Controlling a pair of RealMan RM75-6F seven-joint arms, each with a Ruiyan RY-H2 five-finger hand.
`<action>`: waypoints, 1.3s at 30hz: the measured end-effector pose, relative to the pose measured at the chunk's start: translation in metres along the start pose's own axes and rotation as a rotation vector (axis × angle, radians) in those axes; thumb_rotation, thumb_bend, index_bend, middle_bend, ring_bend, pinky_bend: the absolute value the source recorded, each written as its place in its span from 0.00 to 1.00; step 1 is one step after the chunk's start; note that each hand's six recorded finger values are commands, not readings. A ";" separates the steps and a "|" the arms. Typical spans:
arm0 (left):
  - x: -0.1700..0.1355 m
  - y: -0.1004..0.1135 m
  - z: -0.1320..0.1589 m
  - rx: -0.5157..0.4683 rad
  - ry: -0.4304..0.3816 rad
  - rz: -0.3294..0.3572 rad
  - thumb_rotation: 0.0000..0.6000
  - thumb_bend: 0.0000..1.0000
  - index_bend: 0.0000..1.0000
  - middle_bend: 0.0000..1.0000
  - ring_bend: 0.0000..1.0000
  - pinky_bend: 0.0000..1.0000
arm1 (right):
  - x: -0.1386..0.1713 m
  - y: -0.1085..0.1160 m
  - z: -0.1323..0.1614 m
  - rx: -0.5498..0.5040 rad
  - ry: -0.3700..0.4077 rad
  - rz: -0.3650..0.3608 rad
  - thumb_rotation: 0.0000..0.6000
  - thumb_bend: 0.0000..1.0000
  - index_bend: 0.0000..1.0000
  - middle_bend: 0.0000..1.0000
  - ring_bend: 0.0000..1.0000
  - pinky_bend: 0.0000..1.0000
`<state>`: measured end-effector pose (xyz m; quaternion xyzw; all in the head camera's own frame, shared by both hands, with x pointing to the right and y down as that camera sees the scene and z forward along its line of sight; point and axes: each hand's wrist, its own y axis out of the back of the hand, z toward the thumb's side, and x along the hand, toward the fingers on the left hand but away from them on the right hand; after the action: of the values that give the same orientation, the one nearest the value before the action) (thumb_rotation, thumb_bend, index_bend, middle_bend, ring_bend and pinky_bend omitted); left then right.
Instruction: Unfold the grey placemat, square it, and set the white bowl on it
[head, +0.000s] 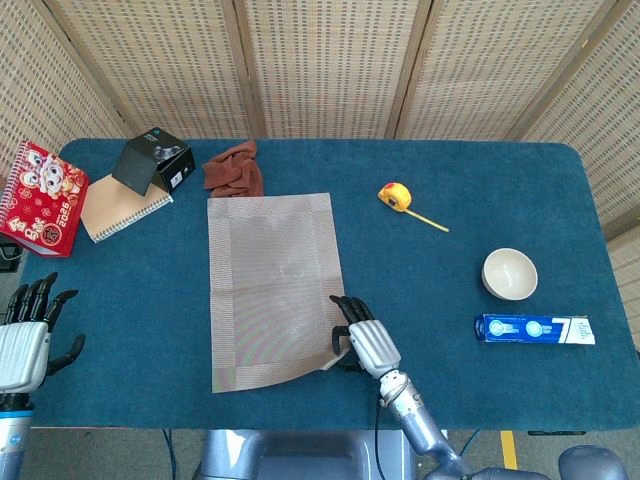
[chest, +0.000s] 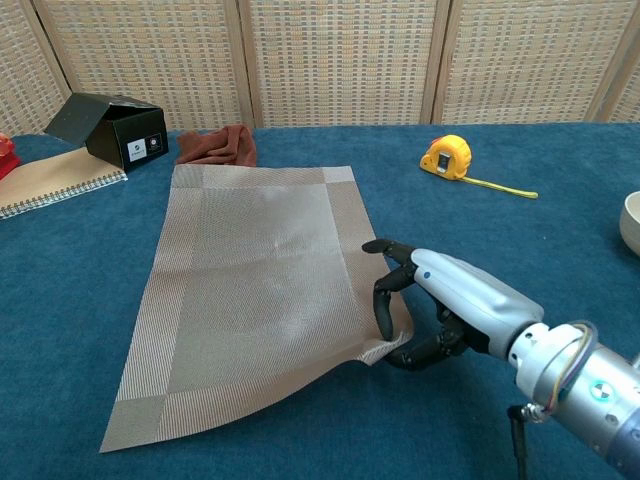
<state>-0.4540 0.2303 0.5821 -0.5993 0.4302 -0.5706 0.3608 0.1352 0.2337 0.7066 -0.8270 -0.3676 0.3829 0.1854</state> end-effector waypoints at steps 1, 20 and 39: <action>0.000 0.000 0.000 0.001 0.000 -0.001 1.00 0.32 0.20 0.00 0.00 0.00 | 0.001 0.005 -0.003 0.004 -0.006 -0.008 1.00 0.51 0.71 0.12 0.00 0.00; 0.000 -0.003 0.001 0.012 0.002 -0.008 1.00 0.32 0.20 0.00 0.00 0.00 | 0.023 0.098 -0.070 0.149 -0.142 -0.131 1.00 0.48 0.73 0.11 0.00 0.00; 0.000 -0.003 0.002 0.021 0.003 -0.005 1.00 0.32 0.21 0.00 0.00 0.00 | 0.012 0.174 -0.114 0.397 -0.276 -0.175 1.00 0.47 0.73 0.11 0.00 0.00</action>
<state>-0.4515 0.2314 0.5849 -0.5957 0.4233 -0.5768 0.3650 0.3090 0.1249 0.6709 -0.6794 -0.3770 0.5392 0.3248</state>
